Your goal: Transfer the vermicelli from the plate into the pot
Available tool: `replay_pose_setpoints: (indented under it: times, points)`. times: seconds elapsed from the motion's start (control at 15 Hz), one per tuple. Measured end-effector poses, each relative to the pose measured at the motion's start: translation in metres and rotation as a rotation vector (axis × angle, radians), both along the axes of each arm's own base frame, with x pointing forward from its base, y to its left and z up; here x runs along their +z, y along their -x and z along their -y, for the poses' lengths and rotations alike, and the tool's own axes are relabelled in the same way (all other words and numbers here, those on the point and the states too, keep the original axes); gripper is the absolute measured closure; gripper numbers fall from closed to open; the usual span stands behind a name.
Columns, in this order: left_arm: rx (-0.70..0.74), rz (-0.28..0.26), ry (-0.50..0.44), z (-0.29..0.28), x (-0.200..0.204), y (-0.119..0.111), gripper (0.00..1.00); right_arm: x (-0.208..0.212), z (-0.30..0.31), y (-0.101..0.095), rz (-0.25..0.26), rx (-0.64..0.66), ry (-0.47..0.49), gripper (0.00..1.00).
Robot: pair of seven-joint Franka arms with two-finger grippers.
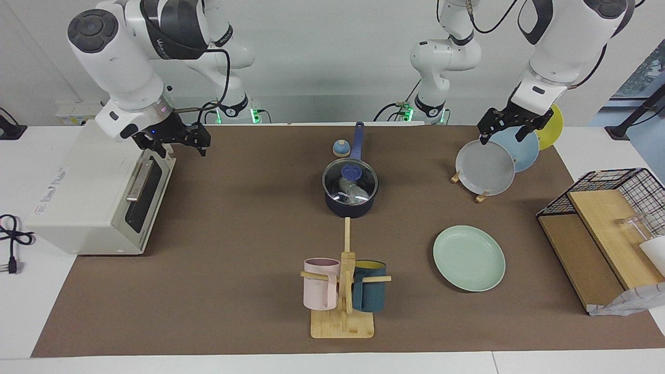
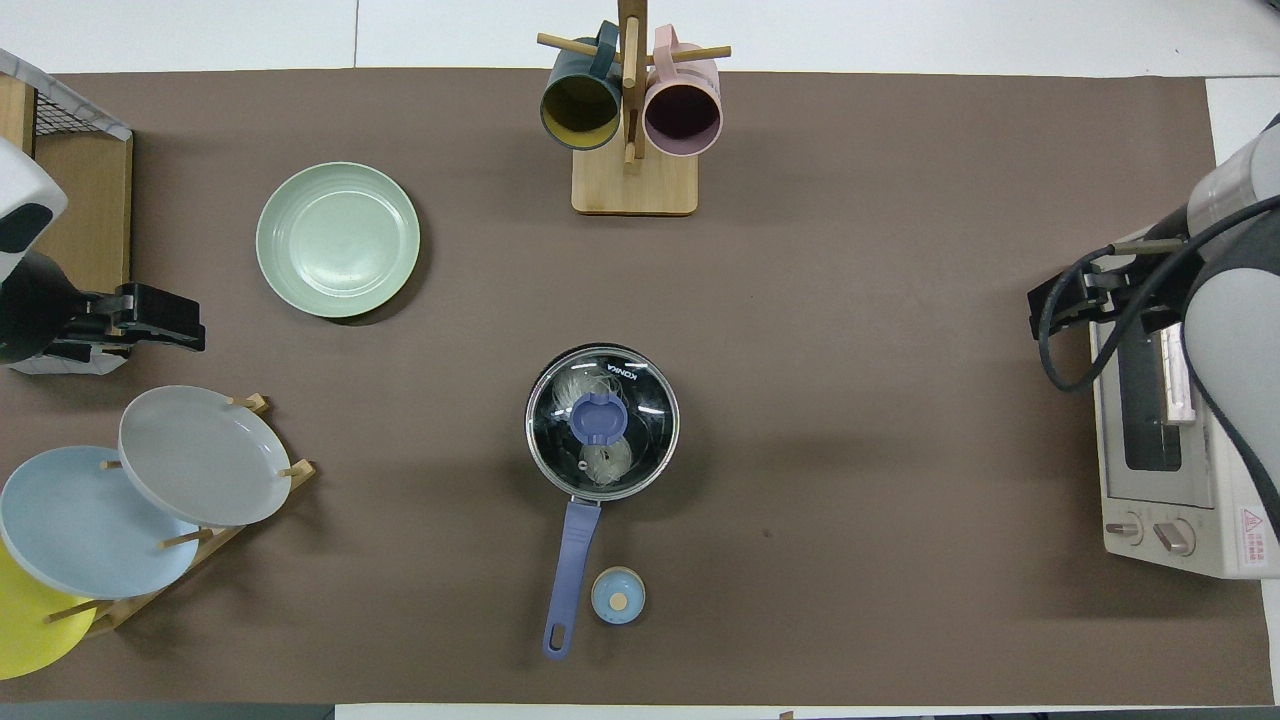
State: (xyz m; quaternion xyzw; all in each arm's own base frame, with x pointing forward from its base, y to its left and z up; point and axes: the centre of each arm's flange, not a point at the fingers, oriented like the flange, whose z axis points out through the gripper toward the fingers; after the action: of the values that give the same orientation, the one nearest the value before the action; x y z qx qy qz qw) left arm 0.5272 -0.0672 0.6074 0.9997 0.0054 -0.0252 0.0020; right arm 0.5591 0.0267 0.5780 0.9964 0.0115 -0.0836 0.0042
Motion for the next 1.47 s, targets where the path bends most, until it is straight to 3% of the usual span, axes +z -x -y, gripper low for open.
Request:
replay_pose_setpoints:
  times: [0.33,1.47]
  points:
    - [0.0,0.0,0.0,0.0,0.0,0.0,0.0,-0.01,0.021,0.021,0.012,0.024,0.01,0.0]
    - [0.0,0.0,0.0,0.0,0.0,0.0,0.0,-0.004,0.041,0.013,0.054,-0.011,0.011,0.0]
